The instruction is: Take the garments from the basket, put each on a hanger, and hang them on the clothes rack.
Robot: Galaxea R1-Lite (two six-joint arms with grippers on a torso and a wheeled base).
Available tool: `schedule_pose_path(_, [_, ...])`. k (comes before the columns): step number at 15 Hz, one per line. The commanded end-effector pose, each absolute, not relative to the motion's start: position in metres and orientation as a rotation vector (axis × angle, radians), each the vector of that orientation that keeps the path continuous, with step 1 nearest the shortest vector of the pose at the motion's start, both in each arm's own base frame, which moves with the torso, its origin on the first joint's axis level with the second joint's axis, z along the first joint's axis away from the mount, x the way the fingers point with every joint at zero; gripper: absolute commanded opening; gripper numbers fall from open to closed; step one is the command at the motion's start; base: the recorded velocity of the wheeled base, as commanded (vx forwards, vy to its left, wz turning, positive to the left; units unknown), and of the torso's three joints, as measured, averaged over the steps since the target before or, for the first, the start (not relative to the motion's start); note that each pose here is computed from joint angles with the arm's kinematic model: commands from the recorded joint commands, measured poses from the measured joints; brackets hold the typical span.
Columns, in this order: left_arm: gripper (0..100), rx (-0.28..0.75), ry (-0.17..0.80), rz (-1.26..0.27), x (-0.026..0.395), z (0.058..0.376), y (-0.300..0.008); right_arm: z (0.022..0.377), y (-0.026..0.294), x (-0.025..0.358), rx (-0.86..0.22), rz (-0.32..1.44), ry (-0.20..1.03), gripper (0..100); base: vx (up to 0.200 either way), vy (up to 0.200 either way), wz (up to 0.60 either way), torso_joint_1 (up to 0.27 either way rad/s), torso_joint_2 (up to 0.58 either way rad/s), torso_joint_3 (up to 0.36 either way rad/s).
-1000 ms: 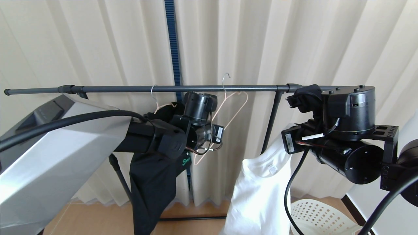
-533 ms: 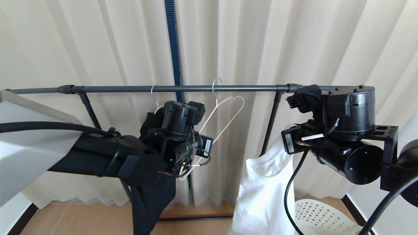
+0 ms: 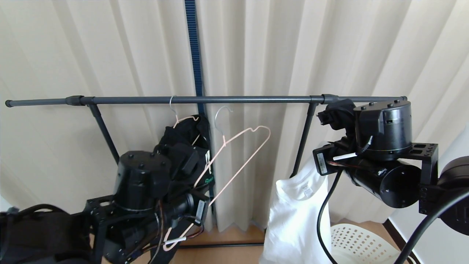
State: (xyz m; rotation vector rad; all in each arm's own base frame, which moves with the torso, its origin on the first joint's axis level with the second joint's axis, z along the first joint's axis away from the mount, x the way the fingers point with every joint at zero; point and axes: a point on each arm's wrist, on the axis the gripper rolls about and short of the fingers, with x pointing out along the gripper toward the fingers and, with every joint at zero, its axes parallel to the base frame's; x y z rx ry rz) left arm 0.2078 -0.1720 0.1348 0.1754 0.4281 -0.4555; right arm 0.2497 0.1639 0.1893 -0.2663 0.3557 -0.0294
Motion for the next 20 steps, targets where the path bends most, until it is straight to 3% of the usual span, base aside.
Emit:
schedule_pose_path(1, [0,0.168,0.422,-0.499,0.172,0.132,-0.145,0.182,0.167,0.254,-0.277,-0.031,0.375,0,0.0,0.0,0.0,0.0,0.0,0.0])
schedule_pose_path(4, [0,0.162,0.421,-0.559,0.139,0.124,-0.121,0.168,0.171,0.26,-0.285,-0.033,0.378,0,0.0,0.0,0.0,0.0,0.0,0.0])
schedule_pose_path(8, [0,0.214,0.431,-0.655,0.119,0.116,-0.113,0.156,0.175,0.265,-0.294,-0.034,0.388,0,0.0,0.0,0.0,0.0,0.0,0.0])
schedule_pose_path(13, [0,0.218,0.437,-0.76,0.107,0.113,-0.115,0.158,0.175,0.266,-0.283,-0.034,0.376,0,0.0,0.0,0.0,0.0,0.0,0.0])
schedule_pose_path(20, [0,0.217,0.46,-0.79,0.118,0.113,-0.131,0.162,0.18,0.259,-0.279,-0.033,0.349,0,0.0,0.0,0.0,0.0,0.0,0.0])
